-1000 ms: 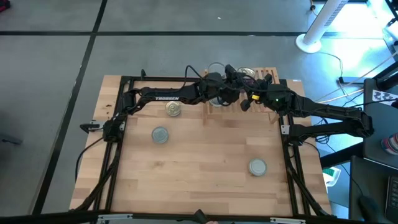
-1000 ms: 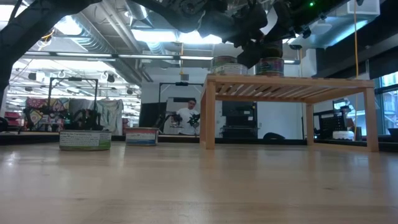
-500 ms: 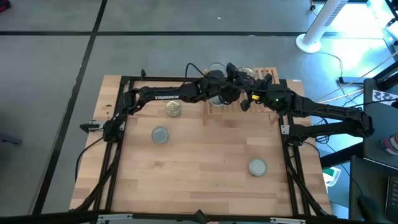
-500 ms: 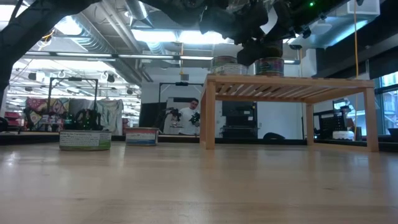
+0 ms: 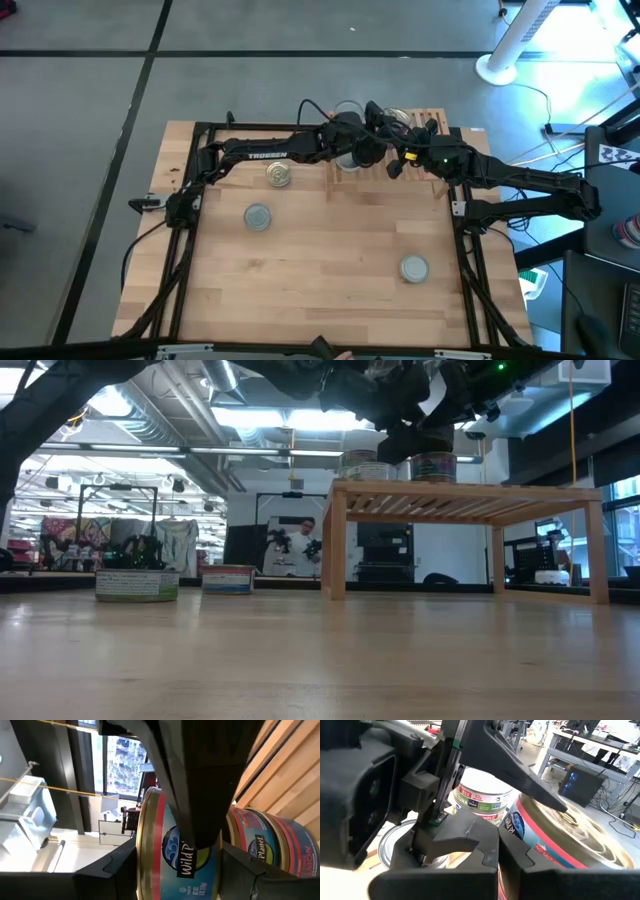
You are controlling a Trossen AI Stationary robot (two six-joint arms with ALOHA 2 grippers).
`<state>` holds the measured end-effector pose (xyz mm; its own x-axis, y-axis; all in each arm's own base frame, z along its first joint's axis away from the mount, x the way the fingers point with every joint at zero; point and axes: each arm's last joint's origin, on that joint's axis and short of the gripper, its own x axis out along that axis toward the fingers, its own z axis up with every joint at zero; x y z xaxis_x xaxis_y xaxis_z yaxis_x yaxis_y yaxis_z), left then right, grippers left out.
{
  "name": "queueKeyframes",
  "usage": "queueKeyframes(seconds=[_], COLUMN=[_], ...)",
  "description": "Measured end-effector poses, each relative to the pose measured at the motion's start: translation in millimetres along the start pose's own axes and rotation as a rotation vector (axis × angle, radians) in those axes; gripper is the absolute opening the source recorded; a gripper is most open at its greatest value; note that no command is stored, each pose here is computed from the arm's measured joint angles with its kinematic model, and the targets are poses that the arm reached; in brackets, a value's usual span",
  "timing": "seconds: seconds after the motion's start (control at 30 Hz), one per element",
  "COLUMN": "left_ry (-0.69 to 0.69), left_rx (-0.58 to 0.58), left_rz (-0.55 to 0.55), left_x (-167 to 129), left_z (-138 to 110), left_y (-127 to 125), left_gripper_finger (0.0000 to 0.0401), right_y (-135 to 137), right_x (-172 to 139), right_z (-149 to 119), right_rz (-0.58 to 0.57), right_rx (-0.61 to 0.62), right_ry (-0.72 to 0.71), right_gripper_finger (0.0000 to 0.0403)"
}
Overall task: Stack canned seafood by type on shelf
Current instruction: Stack the blue pink tuna can on top of the blue pink tuna cans on the shelf
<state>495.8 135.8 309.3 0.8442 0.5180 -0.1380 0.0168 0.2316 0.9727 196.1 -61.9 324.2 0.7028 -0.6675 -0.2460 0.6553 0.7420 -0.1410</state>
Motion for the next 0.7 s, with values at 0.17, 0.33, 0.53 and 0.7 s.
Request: queueKeyframes(seconds=[0.17, 0.33, 0.53, 0.7], left_ry=[0.0, -0.001, 0.001, 0.002], left_rx=[-0.005, 0.005, -0.009, 0.01], left_rz=[-0.001, -0.002, -0.002, -0.001], left_x=[0.0, -0.1, -0.8, -1.5], left_z=[0.0, 0.2, 2.4, 4.6], left_y=[-0.1, -0.2, -0.7, -1.1], left_gripper_finger=[0.0208, 0.0208, 0.0208, 0.0208], right_y=[0.0, 0.0, 0.0, 0.0], right_x=[0.1, 0.0, 0.0, 0.0], right_z=[0.0, 0.0, 0.0, 0.0], right_rz=[0.0, 0.0, 0.0, 0.0], right_rx=[0.0, 0.0, 0.0, 0.0], right_ry=[0.0, 0.0, 0.0, 0.0], right_gripper_finger=[0.0005, 0.0005, 0.0005, 0.0005])
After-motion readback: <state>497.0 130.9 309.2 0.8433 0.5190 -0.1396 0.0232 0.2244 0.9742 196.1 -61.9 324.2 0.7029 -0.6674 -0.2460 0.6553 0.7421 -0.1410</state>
